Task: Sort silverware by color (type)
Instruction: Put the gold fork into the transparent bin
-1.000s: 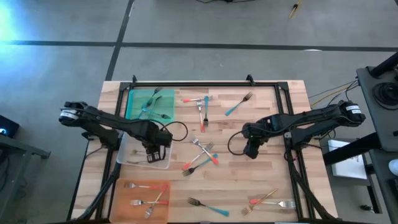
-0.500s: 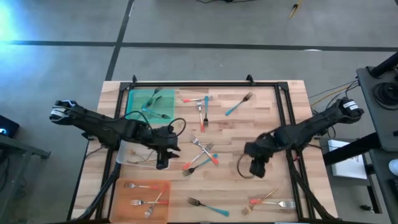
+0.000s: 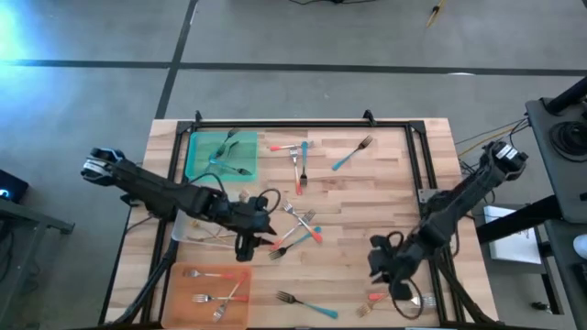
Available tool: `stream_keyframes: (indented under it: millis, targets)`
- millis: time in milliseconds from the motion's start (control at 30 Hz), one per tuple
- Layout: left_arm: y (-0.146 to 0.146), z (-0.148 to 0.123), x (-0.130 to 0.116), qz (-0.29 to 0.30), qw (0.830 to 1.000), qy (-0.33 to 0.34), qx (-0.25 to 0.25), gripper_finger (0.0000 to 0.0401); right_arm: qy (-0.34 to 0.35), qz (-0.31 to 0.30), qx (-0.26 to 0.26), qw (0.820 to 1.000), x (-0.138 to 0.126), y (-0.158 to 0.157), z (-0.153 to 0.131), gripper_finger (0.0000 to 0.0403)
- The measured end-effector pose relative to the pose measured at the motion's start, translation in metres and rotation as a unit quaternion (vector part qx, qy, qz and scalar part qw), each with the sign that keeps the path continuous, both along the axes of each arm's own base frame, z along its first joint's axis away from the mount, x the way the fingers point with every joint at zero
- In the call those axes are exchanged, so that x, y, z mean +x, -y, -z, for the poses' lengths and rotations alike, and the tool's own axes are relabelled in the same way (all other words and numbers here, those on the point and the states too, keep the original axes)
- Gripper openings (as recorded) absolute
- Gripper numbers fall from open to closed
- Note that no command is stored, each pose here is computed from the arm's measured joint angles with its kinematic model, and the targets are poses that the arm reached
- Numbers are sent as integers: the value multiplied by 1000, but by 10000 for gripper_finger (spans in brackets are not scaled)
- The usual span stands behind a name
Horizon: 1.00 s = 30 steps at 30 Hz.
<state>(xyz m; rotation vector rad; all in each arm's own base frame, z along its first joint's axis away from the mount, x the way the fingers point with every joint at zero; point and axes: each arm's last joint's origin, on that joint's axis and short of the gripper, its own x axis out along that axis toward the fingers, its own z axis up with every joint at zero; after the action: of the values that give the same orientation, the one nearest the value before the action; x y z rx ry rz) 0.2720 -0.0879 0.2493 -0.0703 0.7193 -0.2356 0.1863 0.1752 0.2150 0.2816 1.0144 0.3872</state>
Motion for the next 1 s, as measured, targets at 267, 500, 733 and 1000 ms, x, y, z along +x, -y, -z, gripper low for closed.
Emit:
stream_keyframes:
  millis: [267,500,733,1000]
  targets:
    - [24,4,2,38,999,20,-10,117,-32,-61,-4,998,1,-49,31,78]
    - [34,-4,1,53,997,54,-24,117,-37,-140,-53,988,1,-76,50,64]
    - [35,-4,0,55,997,55,-24,117,-94,-158,-124,975,-1,-75,70,62]
    - [35,-4,0,56,997,55,-22,117,-60,-192,-124,972,4,-82,58,58]
